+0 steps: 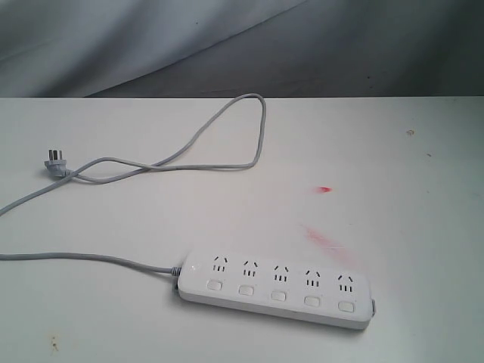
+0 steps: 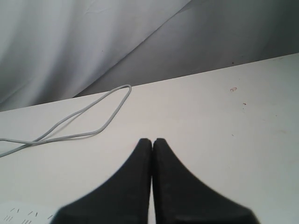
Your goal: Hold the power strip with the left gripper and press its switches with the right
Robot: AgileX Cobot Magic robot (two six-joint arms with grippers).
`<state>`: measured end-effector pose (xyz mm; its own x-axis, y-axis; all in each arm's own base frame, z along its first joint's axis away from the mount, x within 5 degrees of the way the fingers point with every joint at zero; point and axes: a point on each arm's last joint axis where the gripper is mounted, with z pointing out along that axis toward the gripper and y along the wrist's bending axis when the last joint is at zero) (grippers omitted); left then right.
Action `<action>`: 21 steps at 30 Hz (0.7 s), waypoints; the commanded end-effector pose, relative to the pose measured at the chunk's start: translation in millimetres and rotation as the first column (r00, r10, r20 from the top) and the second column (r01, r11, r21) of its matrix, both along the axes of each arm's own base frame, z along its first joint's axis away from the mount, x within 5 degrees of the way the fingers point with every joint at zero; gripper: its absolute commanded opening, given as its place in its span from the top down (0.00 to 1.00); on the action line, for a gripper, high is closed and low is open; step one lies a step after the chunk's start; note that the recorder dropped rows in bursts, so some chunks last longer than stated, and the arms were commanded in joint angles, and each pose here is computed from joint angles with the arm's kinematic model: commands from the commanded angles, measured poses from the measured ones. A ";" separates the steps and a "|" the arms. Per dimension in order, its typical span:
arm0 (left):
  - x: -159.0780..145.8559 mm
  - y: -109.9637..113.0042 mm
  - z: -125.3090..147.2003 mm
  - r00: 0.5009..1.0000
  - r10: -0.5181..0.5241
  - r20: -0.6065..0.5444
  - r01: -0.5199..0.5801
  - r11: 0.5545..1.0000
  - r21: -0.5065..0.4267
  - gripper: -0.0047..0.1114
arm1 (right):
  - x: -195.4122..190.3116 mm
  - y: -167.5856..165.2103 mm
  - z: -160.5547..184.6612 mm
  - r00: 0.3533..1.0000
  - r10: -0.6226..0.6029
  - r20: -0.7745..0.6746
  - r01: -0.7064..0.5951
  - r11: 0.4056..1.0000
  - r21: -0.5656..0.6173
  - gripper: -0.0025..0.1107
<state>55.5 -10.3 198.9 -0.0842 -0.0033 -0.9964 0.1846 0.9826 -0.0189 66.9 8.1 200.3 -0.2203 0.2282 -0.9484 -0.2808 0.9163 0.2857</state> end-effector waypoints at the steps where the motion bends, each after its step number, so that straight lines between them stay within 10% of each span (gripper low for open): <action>1: -0.1 0.1 0.0 1.000 0.002 0.012 -0.002 1.000 -0.001 0.96 | -0.1 -0.4 0.2 1.000 -0.001 0.014 0.001 1.000 -0.008 0.98; 21: -0.1 0.1 0.0 1.000 0.002 0.012 -0.002 1.000 -0.001 0.96 | 0.5 -3.2 -0.3 0.999 -0.030 0.020 0.031 0.999 -0.045 0.98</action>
<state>55.5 -10.3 199.1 -0.0825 -0.0034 -0.9966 0.1851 0.9825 -0.0186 67.0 7.6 200.3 -0.2185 0.2298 -0.9484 -0.2738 0.9184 0.2857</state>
